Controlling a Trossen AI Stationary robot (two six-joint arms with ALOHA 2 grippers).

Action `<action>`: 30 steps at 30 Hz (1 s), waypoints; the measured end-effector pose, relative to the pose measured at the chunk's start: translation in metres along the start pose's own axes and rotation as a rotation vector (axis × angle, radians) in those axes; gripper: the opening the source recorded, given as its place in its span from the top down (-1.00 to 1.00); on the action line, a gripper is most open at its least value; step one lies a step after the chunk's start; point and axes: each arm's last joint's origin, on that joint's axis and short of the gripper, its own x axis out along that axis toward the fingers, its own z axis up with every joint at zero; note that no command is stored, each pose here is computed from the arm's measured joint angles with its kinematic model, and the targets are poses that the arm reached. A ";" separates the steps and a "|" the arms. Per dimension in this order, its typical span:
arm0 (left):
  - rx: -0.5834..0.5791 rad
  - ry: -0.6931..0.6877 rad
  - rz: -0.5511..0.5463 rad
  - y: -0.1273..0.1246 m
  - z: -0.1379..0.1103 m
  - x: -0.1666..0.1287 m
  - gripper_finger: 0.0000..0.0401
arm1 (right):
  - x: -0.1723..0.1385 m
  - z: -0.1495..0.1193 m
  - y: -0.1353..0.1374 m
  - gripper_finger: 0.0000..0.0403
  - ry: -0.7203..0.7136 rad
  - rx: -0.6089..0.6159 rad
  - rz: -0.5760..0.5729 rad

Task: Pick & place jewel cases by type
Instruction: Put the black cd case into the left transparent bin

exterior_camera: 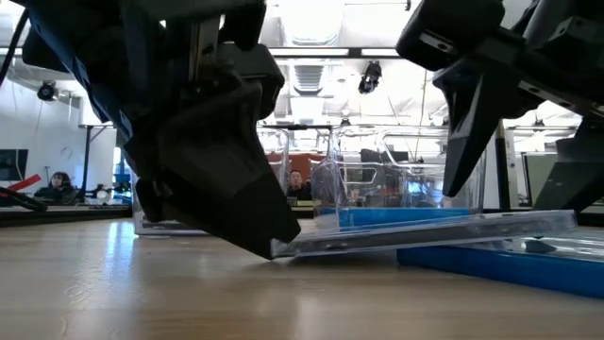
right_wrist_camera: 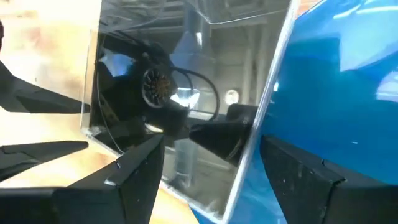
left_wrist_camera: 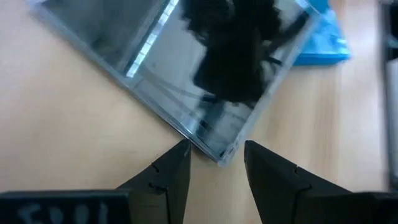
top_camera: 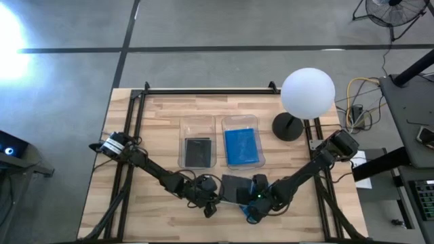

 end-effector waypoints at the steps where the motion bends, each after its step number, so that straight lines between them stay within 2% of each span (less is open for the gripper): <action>1: -0.003 0.002 -0.015 -0.001 0.001 0.000 0.34 | 0.000 0.000 0.000 -0.28 0.001 -0.008 0.001; 5: -0.006 -0.004 -0.036 -0.003 0.004 0.000 0.34 | 0.006 -0.002 -0.002 -0.24 0.012 -0.023 0.018; 11: -0.009 -0.002 -0.029 -0.001 0.003 0.001 0.34 | 0.021 -0.014 0.008 -0.20 0.080 -0.029 0.153; 16: -0.011 0.004 -0.023 0.001 0.001 0.002 0.34 | 0.014 -0.014 0.014 -0.16 0.040 -0.084 0.189; 21: -0.007 0.014 -0.028 -0.001 -0.002 0.001 0.34 | 0.003 -0.010 0.020 -0.11 0.028 -0.055 0.235; 25: 0.013 0.010 -0.018 -0.006 -0.010 -0.001 0.34 | 0.001 -0.010 0.021 0.00 0.017 -0.049 0.245; 30: 0.045 -0.043 0.052 -0.017 -0.033 -0.012 0.34 | 0.000 -0.010 0.022 0.27 0.024 -0.036 0.253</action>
